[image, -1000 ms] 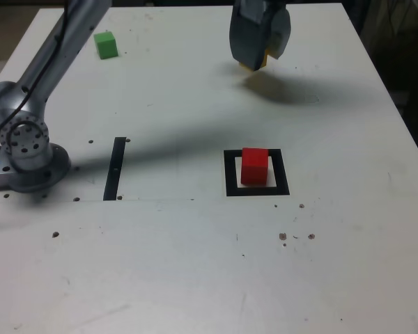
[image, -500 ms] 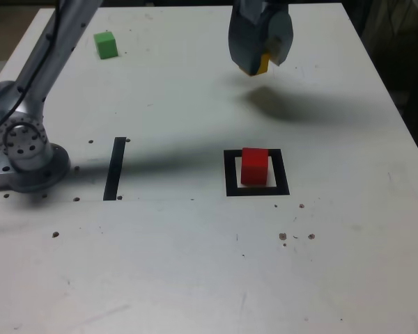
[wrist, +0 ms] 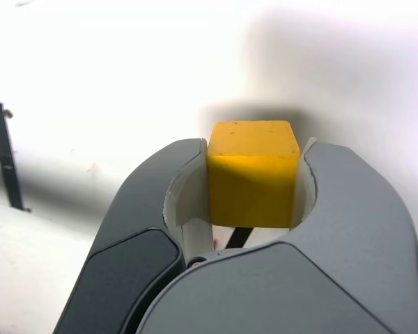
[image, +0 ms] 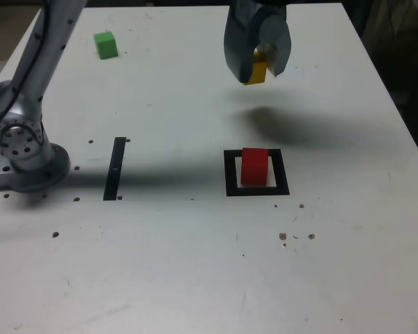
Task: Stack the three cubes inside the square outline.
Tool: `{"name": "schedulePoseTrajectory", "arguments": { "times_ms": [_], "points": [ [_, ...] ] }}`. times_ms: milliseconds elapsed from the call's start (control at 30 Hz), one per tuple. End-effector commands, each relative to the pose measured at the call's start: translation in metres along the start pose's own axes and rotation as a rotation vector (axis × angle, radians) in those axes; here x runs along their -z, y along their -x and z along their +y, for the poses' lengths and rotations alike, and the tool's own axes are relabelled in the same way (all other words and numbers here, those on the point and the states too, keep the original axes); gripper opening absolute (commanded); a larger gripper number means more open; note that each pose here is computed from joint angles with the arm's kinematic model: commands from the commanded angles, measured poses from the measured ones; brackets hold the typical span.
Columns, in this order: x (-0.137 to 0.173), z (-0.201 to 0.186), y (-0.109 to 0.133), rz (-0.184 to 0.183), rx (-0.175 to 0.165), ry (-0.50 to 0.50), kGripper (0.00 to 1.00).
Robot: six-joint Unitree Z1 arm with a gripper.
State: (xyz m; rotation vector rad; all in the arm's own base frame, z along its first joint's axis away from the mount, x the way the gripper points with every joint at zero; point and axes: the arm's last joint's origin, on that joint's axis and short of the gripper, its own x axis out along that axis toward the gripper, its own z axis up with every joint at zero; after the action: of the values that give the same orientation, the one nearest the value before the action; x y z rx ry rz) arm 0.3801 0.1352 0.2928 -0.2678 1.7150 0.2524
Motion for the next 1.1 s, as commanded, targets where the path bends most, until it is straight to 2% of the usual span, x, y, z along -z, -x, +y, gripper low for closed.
{"name": "schedulePoseTrajectory", "arguments": {
  "times_ms": [0, 400, 633, 1067],
  "points": [
    [0.009, -0.009, 0.007, -0.011, -0.002, -0.024, 0.32],
    [0.042, -0.061, 0.013, -0.055, -0.016, -0.164, 0.32],
    [0.059, -0.088, 0.005, -0.083, -0.017, -0.237, 0.32],
    [0.081, -0.131, -0.016, -0.081, -0.034, -0.312, 0.32]
  ]
}}
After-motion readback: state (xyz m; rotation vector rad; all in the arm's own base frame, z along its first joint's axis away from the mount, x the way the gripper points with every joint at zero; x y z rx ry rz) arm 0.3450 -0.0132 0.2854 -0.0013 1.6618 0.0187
